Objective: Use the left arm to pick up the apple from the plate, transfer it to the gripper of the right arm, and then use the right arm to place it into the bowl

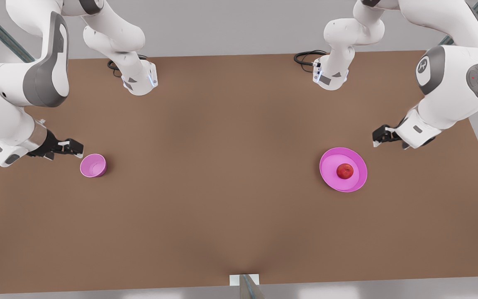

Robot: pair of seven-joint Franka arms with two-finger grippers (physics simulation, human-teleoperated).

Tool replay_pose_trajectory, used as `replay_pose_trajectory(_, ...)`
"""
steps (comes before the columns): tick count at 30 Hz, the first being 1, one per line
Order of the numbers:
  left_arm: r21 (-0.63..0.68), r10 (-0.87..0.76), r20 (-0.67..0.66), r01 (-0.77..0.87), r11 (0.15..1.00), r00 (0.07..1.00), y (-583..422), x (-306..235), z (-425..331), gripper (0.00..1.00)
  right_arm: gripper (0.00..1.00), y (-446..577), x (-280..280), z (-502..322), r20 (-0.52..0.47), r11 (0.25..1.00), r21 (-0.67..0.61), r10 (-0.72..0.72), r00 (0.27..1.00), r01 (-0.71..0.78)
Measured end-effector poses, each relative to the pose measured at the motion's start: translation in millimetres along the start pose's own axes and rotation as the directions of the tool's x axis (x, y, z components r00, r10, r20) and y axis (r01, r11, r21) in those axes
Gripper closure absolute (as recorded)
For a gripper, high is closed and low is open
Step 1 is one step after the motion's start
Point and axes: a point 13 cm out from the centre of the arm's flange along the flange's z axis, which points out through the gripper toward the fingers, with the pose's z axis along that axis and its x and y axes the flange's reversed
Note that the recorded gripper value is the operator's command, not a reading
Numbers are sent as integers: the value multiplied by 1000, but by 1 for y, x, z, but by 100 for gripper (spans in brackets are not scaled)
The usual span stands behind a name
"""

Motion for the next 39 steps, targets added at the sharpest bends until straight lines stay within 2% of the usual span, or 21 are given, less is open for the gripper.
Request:
replay_pose_trajectory(3,-2,-5,-20,5,1000,1000,2,4,35,0,0,0,-2,-1,10,1000,0,-4,1000,4)
replay_pose_trajectory(8,35,-49,-89,53,998,995,-8,59,186,0,0,-1,-4,-1,17,1000,1,-7,1000,7)
replay_pose_trajectory(11,59,-98,-61,102,993,993,-9,82,267,0,0,-2,-5,0,19,1000,1,-8,1000,8)
replay_pose_trajectory(14,67,-142,8,141,988,990,-3,86,305,0,0,1,-5,-1,22,1000,2,-14,1000,14)
replay_pose_trajectory(22,72,-202,151,194,978,968,14,69,337,0,0,0,-6,-1,24,1000,2,-19,1000,19)
replay_pose_trajectory(32,67,-223,139,216,974,965,18,70,393,0,0,1,-6,-2,26,1000,3,-26,999,26)
replay_pose_trajectory(39,61,-245,157,238,969,957,33,67,404,0,0,-1,-6,-2,25,1000,2,-23,999,23)
